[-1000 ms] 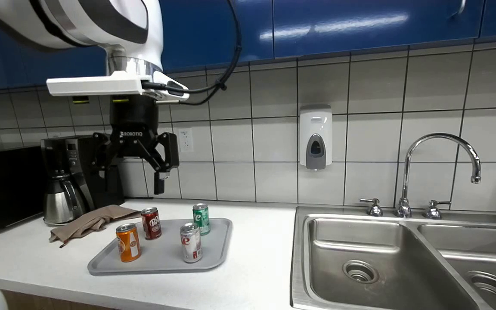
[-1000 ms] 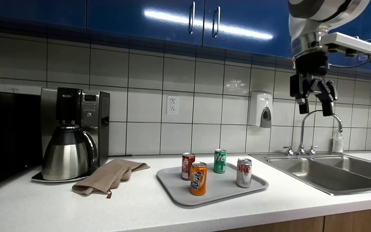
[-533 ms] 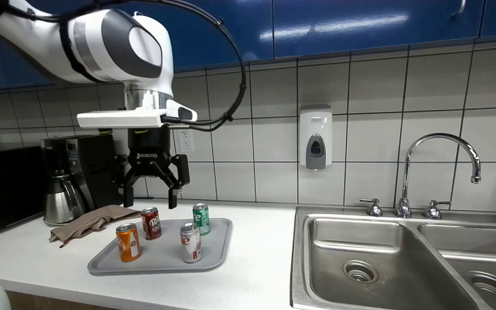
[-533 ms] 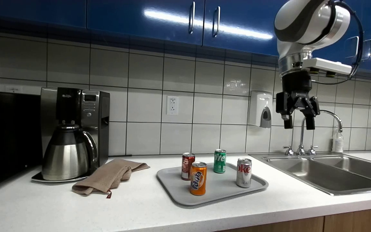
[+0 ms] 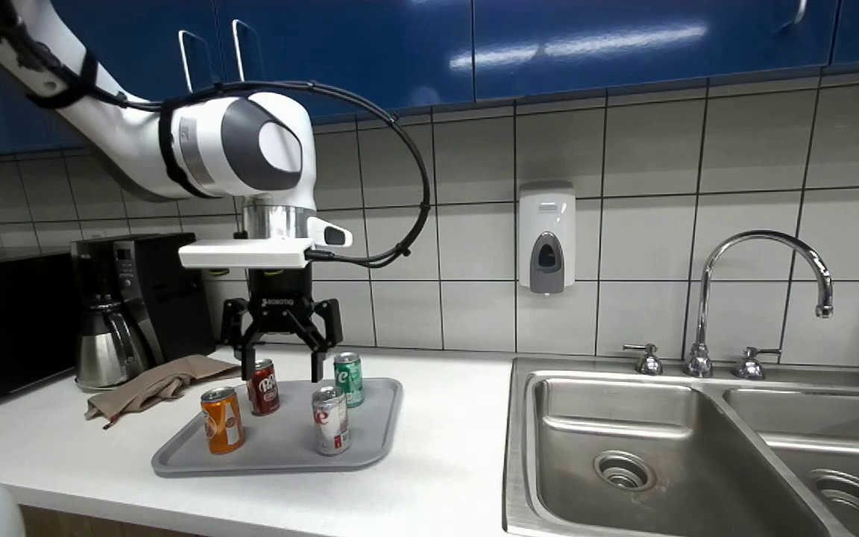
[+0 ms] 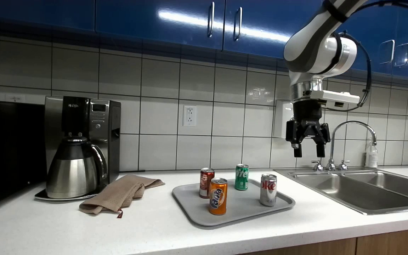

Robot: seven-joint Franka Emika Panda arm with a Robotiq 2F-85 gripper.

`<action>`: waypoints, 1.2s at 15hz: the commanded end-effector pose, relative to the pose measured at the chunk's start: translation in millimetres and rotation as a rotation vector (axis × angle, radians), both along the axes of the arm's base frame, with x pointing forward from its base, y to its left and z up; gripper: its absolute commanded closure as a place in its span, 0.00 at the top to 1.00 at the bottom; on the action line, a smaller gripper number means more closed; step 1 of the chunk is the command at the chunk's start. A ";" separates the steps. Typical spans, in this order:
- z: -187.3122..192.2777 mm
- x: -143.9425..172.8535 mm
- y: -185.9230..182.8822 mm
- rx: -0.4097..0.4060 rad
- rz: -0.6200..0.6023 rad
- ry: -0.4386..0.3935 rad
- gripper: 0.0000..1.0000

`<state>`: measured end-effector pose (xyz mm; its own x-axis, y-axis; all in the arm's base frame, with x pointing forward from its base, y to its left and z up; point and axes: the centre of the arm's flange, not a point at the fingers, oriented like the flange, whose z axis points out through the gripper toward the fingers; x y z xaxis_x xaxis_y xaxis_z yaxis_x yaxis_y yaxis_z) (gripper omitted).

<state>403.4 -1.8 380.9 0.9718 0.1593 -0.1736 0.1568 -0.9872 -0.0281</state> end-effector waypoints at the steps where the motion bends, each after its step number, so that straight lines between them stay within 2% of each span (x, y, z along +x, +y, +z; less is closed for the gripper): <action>1: -11.0 30.9 4.2 -0.009 0.017 -0.017 1.00; 18: -60.9 86.5 10.6 -0.025 0.033 -0.083 1.00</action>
